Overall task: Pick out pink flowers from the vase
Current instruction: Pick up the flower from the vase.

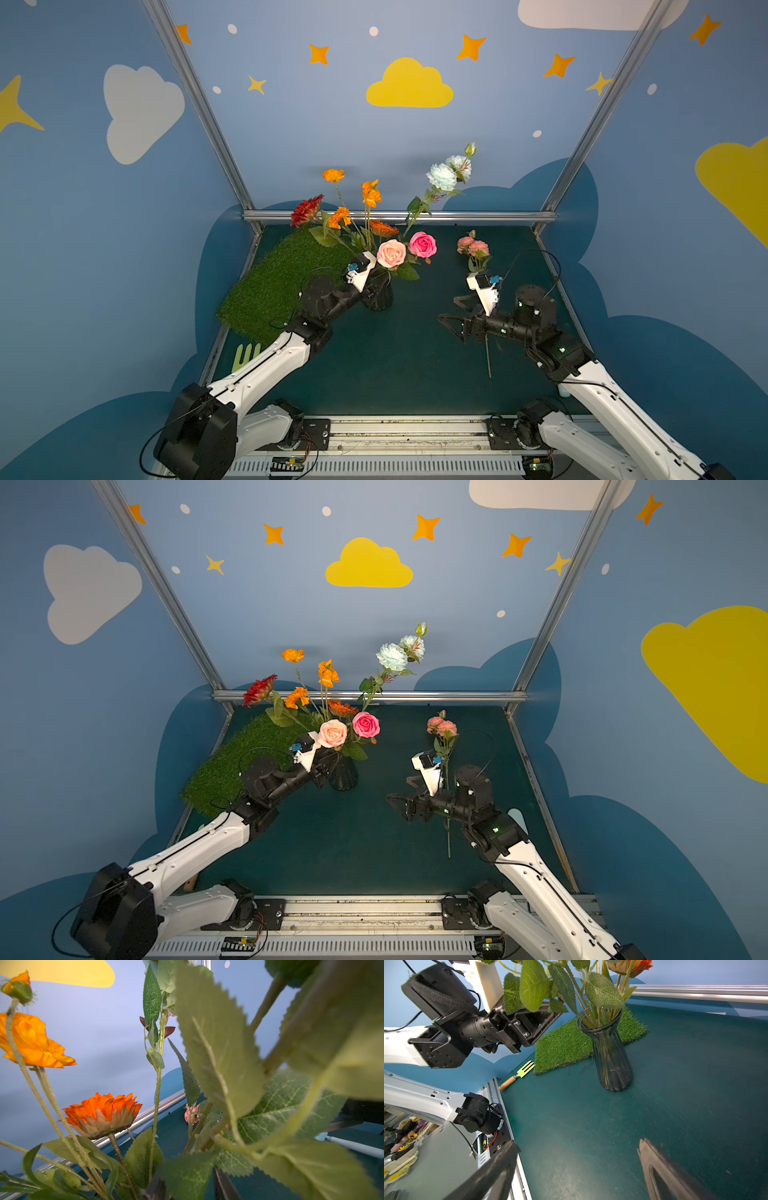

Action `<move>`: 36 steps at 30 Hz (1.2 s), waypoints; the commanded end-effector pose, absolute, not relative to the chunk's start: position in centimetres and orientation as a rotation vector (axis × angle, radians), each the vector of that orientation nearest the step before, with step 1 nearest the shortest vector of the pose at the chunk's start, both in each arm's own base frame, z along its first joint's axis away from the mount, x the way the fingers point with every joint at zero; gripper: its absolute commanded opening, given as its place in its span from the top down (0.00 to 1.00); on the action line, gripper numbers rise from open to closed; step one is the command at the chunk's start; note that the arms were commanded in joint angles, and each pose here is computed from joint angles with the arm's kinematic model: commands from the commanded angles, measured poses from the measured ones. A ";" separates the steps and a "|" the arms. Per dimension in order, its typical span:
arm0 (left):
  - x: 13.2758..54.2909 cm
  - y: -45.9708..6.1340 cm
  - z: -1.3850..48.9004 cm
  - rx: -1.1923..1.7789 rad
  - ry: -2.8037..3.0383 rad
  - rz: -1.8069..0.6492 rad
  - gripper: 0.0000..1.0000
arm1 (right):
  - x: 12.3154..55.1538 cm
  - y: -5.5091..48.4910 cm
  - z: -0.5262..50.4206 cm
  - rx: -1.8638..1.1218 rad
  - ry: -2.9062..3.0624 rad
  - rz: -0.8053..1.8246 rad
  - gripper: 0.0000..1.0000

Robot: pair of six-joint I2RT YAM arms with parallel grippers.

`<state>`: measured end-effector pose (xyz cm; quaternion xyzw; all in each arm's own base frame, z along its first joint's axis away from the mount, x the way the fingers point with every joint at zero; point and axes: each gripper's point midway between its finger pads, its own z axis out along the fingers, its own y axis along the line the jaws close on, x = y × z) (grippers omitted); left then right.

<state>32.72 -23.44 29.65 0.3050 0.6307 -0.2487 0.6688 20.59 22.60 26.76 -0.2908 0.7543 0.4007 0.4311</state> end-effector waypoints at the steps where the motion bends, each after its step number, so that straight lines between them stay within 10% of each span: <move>1: 33.0 -23.8 31.2 0.705 1.362 -0.549 0.61 | 20.7 22.6 27.3 -0.720 1.869 0.991 0.07; 36: 30.4 -23.1 36.4 0.757 1.298 -0.517 0.98 | 20.8 23.0 27.1 -0.718 1.883 1.008 0.07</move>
